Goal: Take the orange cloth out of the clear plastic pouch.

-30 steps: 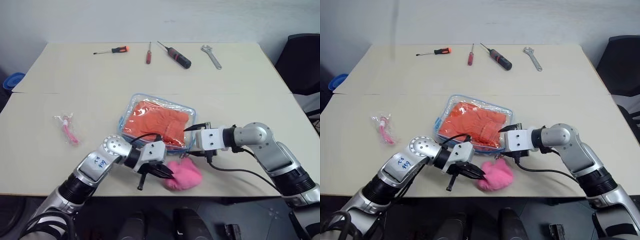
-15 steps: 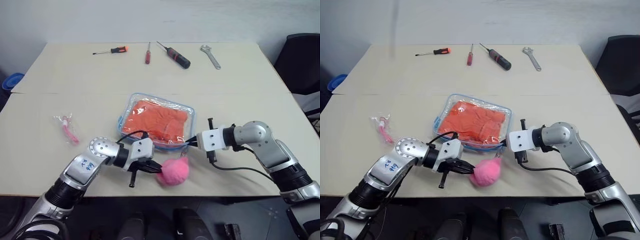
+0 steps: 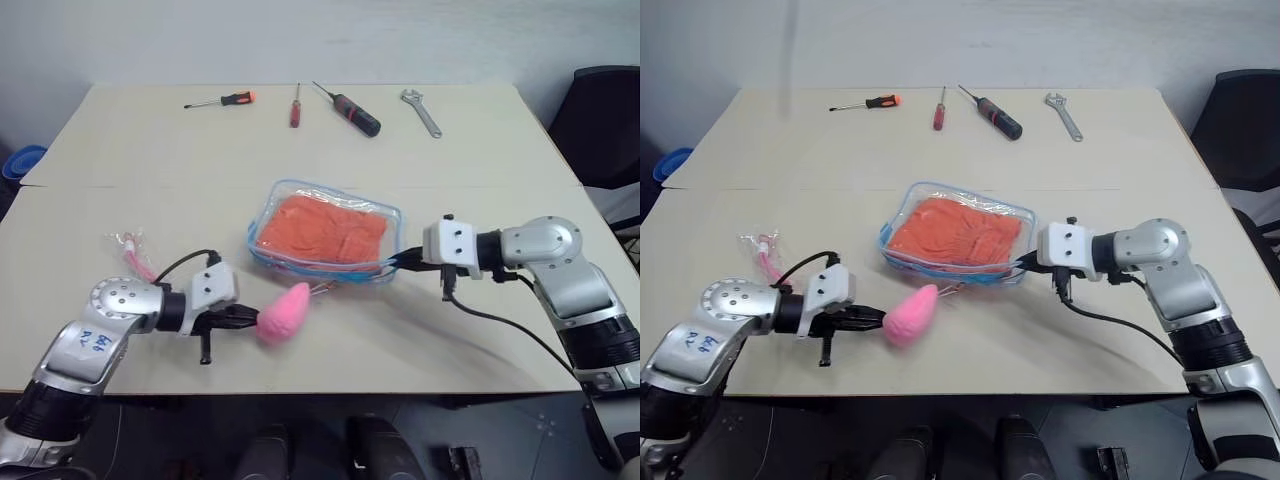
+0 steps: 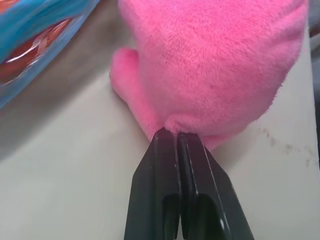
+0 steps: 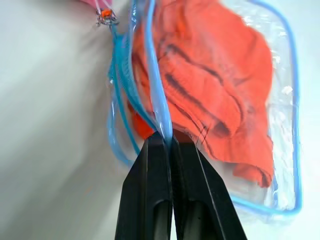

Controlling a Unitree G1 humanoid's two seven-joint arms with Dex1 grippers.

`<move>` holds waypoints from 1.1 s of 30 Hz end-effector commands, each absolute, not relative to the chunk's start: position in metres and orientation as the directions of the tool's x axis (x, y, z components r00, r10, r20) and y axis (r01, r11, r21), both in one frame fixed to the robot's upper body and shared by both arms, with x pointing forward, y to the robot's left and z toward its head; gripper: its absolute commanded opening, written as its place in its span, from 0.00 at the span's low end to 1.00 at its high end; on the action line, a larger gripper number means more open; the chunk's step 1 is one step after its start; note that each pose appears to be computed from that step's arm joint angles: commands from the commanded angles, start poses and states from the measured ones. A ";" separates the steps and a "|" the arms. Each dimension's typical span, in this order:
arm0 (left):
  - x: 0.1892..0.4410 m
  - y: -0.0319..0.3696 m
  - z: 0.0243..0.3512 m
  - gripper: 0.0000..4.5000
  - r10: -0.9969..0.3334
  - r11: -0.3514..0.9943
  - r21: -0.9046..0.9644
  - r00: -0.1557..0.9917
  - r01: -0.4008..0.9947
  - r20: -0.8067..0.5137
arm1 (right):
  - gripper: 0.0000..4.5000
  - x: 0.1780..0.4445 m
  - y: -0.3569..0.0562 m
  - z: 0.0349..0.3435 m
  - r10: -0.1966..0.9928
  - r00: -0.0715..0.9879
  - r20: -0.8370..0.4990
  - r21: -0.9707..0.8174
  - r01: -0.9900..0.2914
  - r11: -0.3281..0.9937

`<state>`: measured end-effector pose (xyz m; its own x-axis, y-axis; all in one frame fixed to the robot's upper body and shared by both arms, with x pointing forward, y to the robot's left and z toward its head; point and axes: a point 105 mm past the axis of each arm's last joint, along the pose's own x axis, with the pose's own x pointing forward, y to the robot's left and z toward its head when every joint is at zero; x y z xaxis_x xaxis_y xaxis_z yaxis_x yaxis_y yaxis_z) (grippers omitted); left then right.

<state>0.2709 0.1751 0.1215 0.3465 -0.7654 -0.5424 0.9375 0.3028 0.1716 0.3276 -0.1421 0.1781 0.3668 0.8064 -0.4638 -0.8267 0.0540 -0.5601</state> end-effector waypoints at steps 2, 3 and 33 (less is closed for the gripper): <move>0.268 0.199 0.128 0.00 -0.720 0.377 0.208 0.427 0.903 -0.547 | 0.01 0.324 -0.154 0.186 0.789 0.405 -0.462 -0.618 -0.785 0.041; 0.268 0.205 0.129 0.00 -0.709 0.396 0.211 0.444 0.894 -0.549 | 0.01 0.324 -0.157 0.185 0.782 0.411 -0.469 -0.625 -0.780 0.035; 0.272 0.214 0.238 0.81 -0.878 0.406 0.038 0.401 0.913 -0.262 | 0.97 0.267 -0.170 0.185 0.825 0.423 -0.374 -0.429 -0.868 0.251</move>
<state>0.2777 0.2223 0.2278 0.4573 -0.8423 -0.2854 0.8847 0.4636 0.0491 0.2758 -0.1759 0.1649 0.4309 0.8003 -0.4170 -0.8712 0.2485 -0.4234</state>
